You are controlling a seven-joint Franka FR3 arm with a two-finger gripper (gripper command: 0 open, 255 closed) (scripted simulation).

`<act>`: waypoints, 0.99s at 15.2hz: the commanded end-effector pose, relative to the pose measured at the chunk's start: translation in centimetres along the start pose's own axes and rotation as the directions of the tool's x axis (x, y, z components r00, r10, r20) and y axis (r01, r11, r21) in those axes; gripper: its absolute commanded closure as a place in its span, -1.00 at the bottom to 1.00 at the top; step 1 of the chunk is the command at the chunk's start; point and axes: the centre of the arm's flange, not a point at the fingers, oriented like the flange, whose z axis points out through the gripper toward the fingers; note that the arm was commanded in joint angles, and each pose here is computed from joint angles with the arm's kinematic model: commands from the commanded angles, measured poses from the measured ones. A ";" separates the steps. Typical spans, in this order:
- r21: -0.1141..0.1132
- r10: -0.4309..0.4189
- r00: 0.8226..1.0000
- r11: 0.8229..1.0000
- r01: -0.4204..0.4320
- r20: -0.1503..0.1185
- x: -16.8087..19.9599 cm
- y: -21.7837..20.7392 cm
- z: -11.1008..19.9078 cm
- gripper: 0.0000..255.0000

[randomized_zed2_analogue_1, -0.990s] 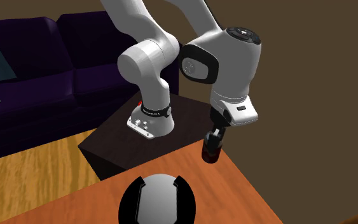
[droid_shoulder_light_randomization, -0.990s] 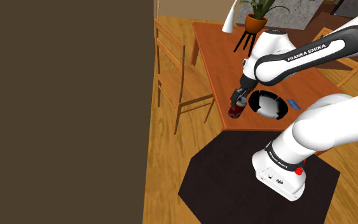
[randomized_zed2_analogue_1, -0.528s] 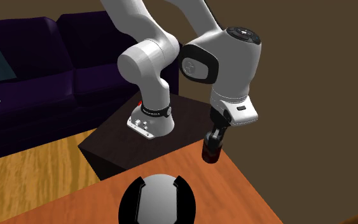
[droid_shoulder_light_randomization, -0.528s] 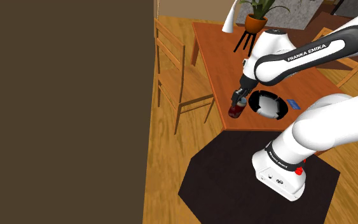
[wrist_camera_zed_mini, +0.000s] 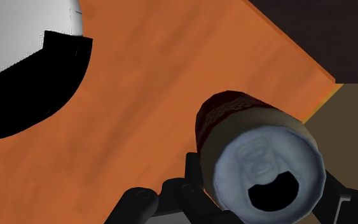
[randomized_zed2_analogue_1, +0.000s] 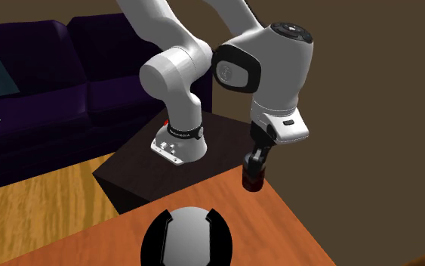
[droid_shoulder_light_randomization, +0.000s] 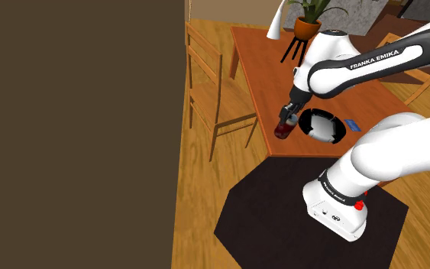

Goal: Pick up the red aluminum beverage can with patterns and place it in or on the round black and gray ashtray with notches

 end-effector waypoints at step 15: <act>0.000 0.000 1.000 1.000 0.000 0.001 0.0 0.1 -8.5 1.00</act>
